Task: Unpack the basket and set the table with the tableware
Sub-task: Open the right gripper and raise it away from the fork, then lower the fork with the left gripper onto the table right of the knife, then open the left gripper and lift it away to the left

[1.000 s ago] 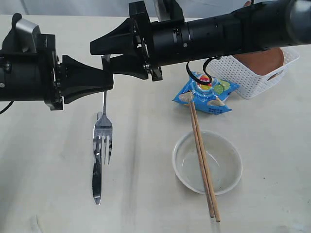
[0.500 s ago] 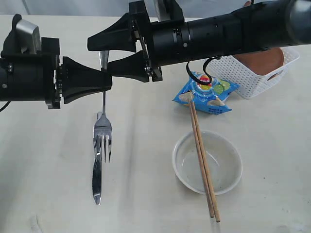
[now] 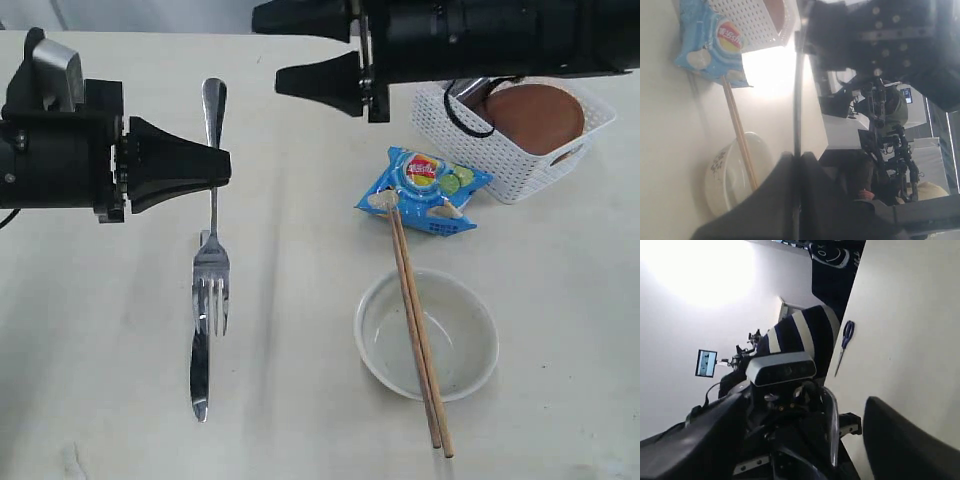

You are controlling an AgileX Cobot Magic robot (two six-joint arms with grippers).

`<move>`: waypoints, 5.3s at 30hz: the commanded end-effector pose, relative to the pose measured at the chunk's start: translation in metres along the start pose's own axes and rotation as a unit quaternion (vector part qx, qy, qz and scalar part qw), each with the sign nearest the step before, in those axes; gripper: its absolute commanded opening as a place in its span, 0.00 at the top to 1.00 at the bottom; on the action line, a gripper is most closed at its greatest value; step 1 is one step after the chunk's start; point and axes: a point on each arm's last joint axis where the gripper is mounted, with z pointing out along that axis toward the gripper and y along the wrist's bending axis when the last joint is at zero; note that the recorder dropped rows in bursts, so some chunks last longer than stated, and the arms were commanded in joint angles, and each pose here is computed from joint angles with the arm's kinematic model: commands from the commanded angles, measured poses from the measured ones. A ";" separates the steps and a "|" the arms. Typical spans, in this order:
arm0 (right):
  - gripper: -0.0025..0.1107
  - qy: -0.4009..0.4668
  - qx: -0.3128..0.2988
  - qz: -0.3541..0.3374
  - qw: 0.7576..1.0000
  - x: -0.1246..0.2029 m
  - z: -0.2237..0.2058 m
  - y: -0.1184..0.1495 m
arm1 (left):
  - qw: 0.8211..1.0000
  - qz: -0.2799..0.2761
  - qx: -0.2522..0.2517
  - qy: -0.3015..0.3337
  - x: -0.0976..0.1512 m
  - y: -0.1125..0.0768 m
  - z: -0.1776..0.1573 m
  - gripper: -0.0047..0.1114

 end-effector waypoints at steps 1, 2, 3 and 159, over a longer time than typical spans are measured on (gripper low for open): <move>0.63 -0.036 0.000 -0.016 0.999 -0.011 -0.031 0.010 | 1.000 0.001 0.003 -0.001 -0.001 0.001 0.001 0.96; 0.72 -0.044 0.007 -0.025 0.999 -0.013 -0.040 0.014 | 1.000 -0.003 0.000 0.003 0.000 0.003 0.002 0.96; 0.81 -0.048 0.011 -0.038 0.998 -0.013 -0.047 0.019 | 1.000 -0.008 -0.002 0.005 0.000 0.006 0.003 0.96; 0.98 -0.115 0.088 -0.199 0.969 0.009 -0.126 0.103 | 0.976 -0.115 -0.162 0.086 0.017 0.078 0.068 0.62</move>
